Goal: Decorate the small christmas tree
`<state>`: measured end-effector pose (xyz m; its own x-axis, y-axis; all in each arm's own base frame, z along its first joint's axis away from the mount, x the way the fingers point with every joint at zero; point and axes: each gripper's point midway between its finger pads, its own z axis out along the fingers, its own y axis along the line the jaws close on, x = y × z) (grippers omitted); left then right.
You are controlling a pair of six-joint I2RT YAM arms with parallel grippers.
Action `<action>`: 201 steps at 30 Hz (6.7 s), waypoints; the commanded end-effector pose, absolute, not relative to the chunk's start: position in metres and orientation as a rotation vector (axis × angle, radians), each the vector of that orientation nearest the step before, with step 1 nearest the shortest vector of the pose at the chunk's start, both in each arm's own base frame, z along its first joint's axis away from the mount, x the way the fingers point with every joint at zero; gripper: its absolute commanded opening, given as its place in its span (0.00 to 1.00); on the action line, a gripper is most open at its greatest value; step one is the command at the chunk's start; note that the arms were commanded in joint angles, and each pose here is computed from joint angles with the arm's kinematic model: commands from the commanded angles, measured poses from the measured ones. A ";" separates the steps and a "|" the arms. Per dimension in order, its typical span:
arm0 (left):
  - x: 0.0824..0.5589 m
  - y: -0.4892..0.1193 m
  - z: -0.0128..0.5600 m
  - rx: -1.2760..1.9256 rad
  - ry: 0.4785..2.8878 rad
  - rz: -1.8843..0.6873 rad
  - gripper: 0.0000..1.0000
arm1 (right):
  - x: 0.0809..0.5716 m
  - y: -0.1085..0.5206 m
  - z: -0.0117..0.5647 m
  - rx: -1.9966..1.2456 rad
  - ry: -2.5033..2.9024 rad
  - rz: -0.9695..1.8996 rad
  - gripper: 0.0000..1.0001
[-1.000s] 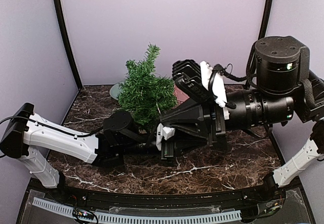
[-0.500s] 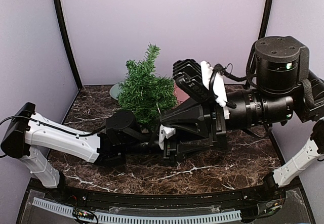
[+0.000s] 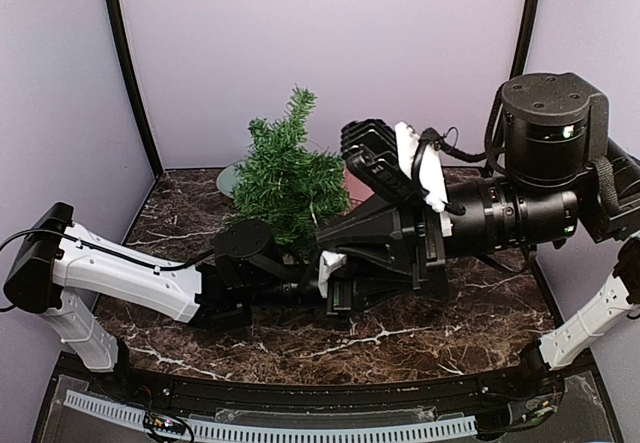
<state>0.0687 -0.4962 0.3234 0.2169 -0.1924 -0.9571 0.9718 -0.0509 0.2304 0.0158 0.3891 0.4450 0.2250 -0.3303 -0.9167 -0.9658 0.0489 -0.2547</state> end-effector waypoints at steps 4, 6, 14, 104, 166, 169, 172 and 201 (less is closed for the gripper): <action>0.070 -0.470 0.340 1.157 0.884 -1.159 0.00 | 0.024 0.381 0.462 -1.407 1.265 0.812 0.00; 0.072 -0.454 0.338 1.130 0.927 -1.147 0.00 | 0.029 0.380 0.461 -1.393 1.271 0.803 0.00; 0.101 -0.376 0.323 0.944 1.117 -0.972 0.00 | 0.059 0.382 0.459 -1.336 1.285 0.744 0.00; 0.264 -0.205 0.328 0.138 1.329 -0.430 0.00 | 0.393 0.451 0.476 -1.148 1.100 0.090 0.00; 0.315 -0.209 0.304 0.103 1.549 -0.381 0.00 | 0.397 0.401 0.389 -1.137 1.373 0.537 0.00; 0.321 -0.206 0.307 0.101 1.547 -0.373 0.00 | 0.405 0.396 0.395 -1.094 1.383 0.514 0.00; 0.326 -0.206 0.310 0.100 1.546 -0.379 0.00 | 0.407 0.394 0.401 -1.058 1.381 0.518 0.00; 0.359 -0.210 0.306 0.112 1.605 -0.418 0.00 | 0.449 0.386 0.346 -1.028 1.557 0.585 0.00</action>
